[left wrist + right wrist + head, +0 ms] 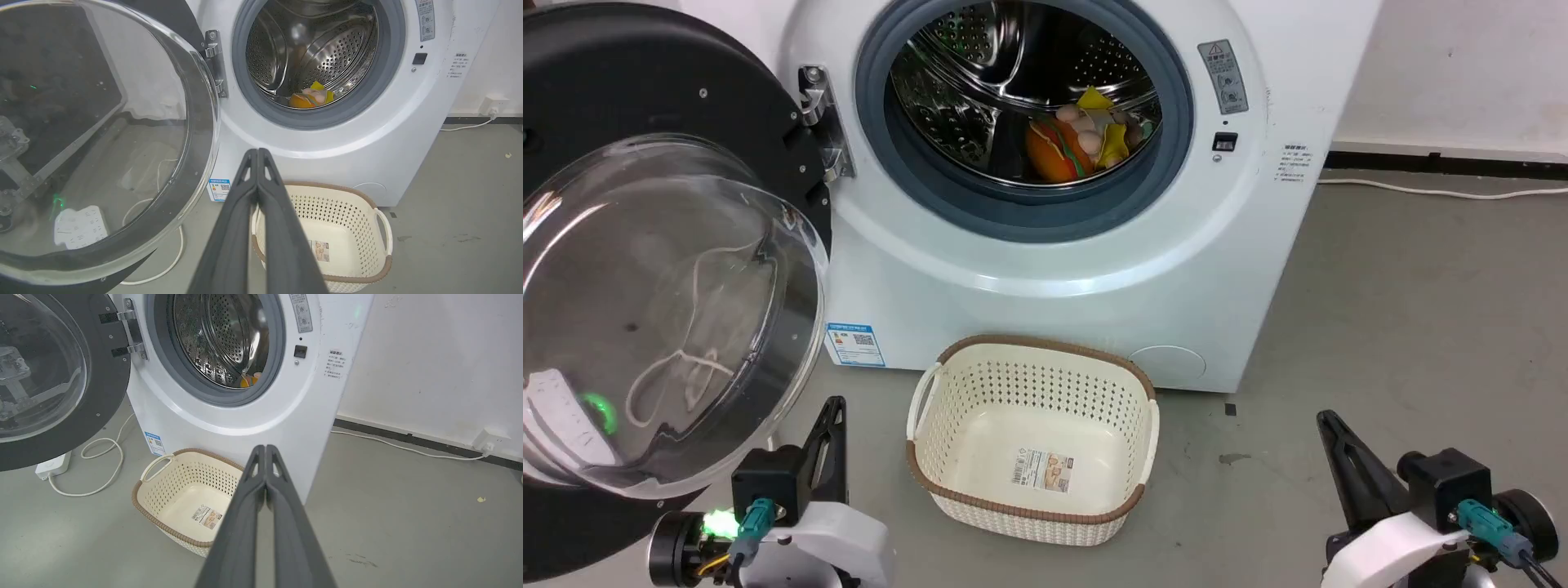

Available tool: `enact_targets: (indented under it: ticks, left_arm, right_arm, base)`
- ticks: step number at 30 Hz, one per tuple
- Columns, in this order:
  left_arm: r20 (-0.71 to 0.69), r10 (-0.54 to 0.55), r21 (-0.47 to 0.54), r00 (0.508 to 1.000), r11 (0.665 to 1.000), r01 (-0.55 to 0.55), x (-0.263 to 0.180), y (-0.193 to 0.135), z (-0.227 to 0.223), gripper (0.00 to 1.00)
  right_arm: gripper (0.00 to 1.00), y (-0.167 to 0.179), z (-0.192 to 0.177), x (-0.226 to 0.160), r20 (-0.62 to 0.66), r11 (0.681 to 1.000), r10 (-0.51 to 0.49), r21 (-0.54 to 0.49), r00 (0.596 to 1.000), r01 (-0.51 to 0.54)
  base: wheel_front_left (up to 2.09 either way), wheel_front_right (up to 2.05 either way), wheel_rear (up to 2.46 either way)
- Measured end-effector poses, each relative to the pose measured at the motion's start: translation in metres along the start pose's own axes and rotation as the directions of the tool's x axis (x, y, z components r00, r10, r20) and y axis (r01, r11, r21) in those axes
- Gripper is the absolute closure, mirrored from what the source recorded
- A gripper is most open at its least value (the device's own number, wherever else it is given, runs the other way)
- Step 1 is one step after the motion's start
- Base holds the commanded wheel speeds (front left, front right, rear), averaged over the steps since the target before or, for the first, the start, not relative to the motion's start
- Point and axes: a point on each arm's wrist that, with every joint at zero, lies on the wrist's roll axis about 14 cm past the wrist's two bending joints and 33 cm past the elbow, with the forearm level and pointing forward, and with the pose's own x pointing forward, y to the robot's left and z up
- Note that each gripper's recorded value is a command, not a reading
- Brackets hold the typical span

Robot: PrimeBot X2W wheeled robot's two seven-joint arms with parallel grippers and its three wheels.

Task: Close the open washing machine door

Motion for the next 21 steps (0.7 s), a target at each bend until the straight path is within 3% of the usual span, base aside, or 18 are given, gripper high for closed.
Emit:
enact_targets:
  ticks: [21]
  left_arm:
    - [0.0,-0.001,0.0,1.0,1.0,0.001,0.0,-0.0002,0.0,1.0]
  right_arm:
    - [1.0,-0.0001,0.0,0.0,0.0,1.0,0.0,0.0,1.0,0.0]
  base:
    - [0.0,0.0,0.0]
